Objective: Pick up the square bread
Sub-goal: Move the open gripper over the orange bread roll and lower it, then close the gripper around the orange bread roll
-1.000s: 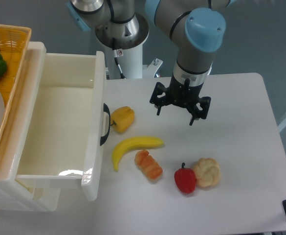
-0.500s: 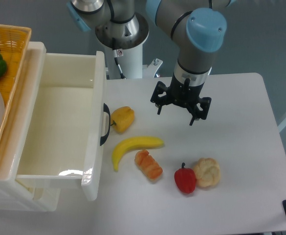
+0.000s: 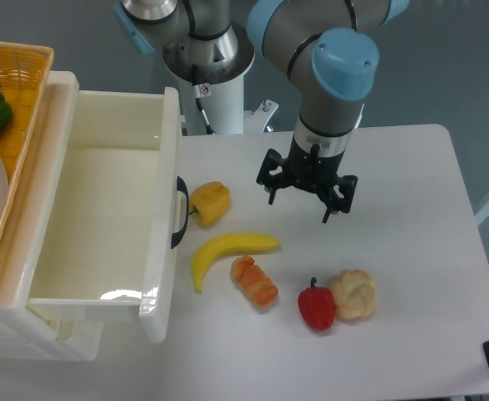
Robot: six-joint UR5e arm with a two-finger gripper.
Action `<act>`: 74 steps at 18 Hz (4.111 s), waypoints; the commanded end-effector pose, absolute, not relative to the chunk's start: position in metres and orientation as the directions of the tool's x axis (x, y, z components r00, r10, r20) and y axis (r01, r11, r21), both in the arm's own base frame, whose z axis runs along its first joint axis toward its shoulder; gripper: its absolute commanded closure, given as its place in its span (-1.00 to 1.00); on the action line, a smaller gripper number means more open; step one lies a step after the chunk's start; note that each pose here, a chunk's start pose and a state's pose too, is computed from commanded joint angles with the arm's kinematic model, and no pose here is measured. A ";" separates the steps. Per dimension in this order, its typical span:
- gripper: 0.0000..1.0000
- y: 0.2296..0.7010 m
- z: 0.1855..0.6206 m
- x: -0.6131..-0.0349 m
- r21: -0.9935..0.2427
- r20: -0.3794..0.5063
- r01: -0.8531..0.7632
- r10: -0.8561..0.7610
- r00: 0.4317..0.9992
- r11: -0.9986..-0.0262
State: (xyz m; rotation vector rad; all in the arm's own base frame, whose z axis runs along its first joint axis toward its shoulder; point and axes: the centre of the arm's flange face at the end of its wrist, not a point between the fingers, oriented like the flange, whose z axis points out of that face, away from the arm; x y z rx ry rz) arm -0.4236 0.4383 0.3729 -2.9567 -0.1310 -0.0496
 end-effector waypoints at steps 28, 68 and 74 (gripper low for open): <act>-1.00 0.491 0.261 -0.434 0.004 0.180 0.674 0.664 0.726 -0.739; -1.00 0.524 0.195 -0.412 0.105 0.131 0.612 0.621 0.773 -0.784; -0.56 0.526 0.196 -0.413 0.104 0.116 0.612 0.620 0.776 -0.784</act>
